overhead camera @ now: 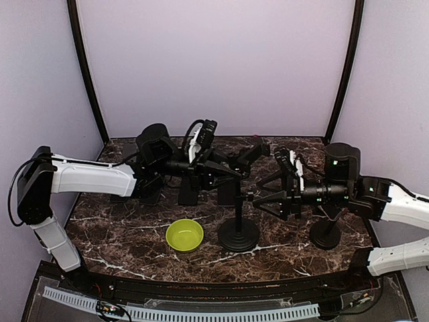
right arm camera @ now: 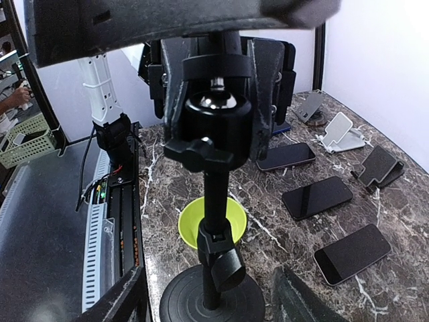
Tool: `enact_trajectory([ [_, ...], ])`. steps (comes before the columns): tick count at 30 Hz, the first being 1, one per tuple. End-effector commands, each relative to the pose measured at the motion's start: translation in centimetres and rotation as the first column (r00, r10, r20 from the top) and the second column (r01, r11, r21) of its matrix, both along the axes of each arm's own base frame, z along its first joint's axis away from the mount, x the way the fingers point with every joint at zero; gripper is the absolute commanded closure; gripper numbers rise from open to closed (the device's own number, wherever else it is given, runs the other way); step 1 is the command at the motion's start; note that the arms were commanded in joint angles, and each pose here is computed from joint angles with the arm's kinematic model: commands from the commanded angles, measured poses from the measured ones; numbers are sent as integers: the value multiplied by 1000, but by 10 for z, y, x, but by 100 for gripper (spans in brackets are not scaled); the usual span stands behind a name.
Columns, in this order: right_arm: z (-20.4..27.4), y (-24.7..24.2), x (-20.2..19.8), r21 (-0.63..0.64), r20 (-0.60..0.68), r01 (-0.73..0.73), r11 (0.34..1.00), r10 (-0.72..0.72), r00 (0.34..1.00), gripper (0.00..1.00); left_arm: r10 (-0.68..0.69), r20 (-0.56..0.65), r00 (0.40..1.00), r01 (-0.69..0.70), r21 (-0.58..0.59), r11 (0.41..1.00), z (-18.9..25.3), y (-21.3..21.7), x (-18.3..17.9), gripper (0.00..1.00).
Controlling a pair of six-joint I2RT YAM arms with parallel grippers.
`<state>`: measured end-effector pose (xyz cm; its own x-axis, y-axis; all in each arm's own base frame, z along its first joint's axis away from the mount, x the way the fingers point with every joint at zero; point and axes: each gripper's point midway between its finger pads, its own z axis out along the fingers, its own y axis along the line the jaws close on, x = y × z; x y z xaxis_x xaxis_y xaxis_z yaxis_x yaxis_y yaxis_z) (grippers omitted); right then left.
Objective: Remove the phone from the phone stand
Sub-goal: Pass from the left arm to the right
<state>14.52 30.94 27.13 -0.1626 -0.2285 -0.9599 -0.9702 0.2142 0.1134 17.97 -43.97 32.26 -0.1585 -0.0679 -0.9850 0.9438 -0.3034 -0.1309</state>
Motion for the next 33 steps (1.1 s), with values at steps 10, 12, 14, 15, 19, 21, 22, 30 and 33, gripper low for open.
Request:
enact_trajectory([
  [10,-1,15,1,37,48,-9,999,7,999,45,-14,111,994,32,-158,987,62,19,-14,92],
  [12,1,16,0,50,50,-22,999,19,999,47,-28,107,994,45,-159,986,61,19,-16,92],
  [14,2,19,-1,57,43,-31,998,29,999,49,-37,104,994,53,-159,986,61,19,-16,92],
  [15,2,20,0,58,42,-34,998,32,999,50,-42,104,994,58,-157,986,61,18,-16,93],
  [19,5,22,-1,74,46,-44,996,41,998,48,-67,111,991,84,-156,984,62,19,-20,93],
  [21,13,17,-1,94,60,-25,995,20,998,44,-58,108,992,73,-139,988,57,18,-18,93],
  [22,16,14,-1,97,67,-13,995,7,998,43,-51,108,993,65,-133,989,55,18,-17,93],
  [30,74,-21,-1,155,159,97,983,-121,980,33,-19,108,994,29,-86,996,38,21,-8,94],
  [33,91,-25,-1,173,175,104,979,-134,975,31,-34,103,994,41,-65,997,33,20,-8,94],
])
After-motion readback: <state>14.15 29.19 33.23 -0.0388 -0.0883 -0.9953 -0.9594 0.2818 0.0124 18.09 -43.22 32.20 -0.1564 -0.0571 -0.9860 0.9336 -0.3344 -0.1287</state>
